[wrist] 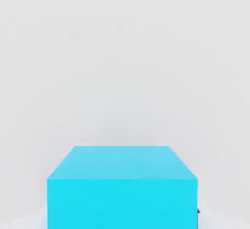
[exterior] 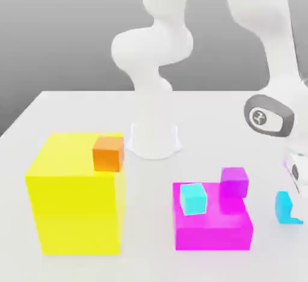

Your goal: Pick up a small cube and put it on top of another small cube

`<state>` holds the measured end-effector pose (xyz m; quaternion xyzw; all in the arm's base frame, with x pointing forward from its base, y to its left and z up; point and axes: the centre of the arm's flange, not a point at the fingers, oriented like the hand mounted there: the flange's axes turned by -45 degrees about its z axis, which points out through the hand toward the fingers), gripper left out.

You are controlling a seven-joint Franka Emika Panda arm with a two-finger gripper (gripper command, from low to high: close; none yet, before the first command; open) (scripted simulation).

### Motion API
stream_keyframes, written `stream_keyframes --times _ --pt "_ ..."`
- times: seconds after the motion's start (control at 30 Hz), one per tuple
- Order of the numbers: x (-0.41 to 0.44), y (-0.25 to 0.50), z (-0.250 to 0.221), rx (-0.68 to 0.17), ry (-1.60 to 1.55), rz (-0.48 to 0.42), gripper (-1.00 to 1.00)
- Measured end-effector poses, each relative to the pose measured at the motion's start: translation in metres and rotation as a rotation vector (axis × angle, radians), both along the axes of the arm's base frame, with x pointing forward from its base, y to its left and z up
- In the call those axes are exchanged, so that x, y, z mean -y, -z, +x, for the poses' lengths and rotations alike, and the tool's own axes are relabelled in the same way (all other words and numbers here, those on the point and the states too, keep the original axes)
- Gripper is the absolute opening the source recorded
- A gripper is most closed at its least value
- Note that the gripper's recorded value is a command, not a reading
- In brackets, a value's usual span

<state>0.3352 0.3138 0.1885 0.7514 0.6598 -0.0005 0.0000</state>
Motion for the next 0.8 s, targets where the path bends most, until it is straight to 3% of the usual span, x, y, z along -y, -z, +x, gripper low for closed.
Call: stream_keyframes --times 0.3,0.57,0.73,0.77,0.8 --pt "0.059 -0.077 -0.007 -0.034 0.123 0.032 -1.00" --pt "0.120 -0.125 -0.028 -0.007 0.238 0.008 -1.00" --pt "0.127 -0.080 -0.030 -0.001 0.253 0.001 -1.00" --pt "0.127 -0.070 -0.031 -0.001 0.253 0.001 1.00" --pt "0.127 -0.070 -0.031 -0.001 0.253 0.001 1.00"
